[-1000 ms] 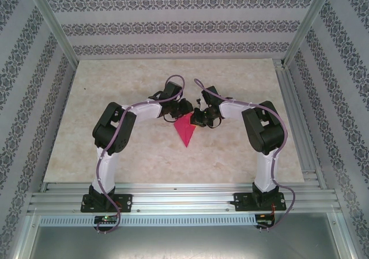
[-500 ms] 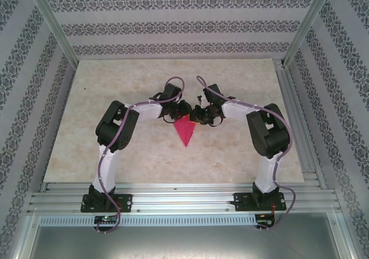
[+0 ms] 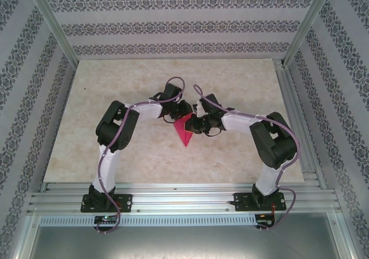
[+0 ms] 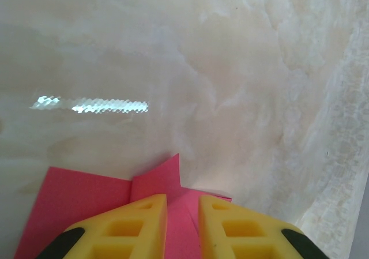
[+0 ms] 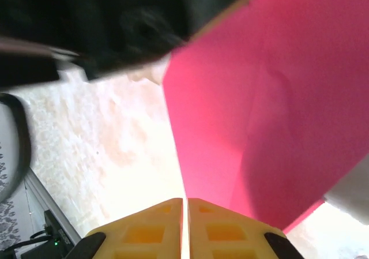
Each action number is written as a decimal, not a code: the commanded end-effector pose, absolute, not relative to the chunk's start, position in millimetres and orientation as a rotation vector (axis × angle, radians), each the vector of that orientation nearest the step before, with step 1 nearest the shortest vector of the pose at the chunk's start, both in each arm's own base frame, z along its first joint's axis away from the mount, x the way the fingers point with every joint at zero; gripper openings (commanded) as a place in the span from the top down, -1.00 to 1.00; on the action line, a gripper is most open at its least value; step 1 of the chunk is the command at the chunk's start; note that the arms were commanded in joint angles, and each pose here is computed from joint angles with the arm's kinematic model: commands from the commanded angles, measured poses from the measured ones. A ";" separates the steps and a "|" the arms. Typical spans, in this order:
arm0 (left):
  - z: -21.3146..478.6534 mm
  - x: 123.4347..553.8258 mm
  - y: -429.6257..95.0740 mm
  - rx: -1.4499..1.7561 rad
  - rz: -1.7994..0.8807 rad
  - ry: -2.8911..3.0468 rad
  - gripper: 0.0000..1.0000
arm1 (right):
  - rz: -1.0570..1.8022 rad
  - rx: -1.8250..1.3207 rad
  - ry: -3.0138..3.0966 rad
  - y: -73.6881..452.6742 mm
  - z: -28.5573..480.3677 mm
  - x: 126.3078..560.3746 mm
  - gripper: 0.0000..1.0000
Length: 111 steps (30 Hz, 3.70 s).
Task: Fold a paper plane with a square sheet of paper (pick it up from the middle)
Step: Fourth fold the wing at the center of the table.
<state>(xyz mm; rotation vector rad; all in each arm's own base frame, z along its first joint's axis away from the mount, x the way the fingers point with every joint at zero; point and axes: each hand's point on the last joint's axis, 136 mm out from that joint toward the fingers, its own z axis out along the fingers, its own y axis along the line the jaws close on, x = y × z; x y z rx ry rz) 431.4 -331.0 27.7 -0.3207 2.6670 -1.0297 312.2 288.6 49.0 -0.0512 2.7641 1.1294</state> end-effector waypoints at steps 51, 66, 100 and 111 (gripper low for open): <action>9.0 428.0 -330.0 -0.285 -1.016 2.719 0.54 | 1.071 0.020 2.926 300.5 -17.2 247.4 0.82; 39.4 474.0 -338.9 -0.243 -1.125 2.648 0.44 | 1.054 0.076 2.944 288.9 -23.2 242.8 0.85; 48.3 407.8 -337.9 -0.199 -1.472 2.612 0.42 | 1.048 0.073 2.935 286.4 -21.1 249.2 0.86; 55.4 417.0 -345.9 -0.176 -1.430 2.629 0.32 | 1.027 0.061 2.946 285.6 -21.2 249.3 0.86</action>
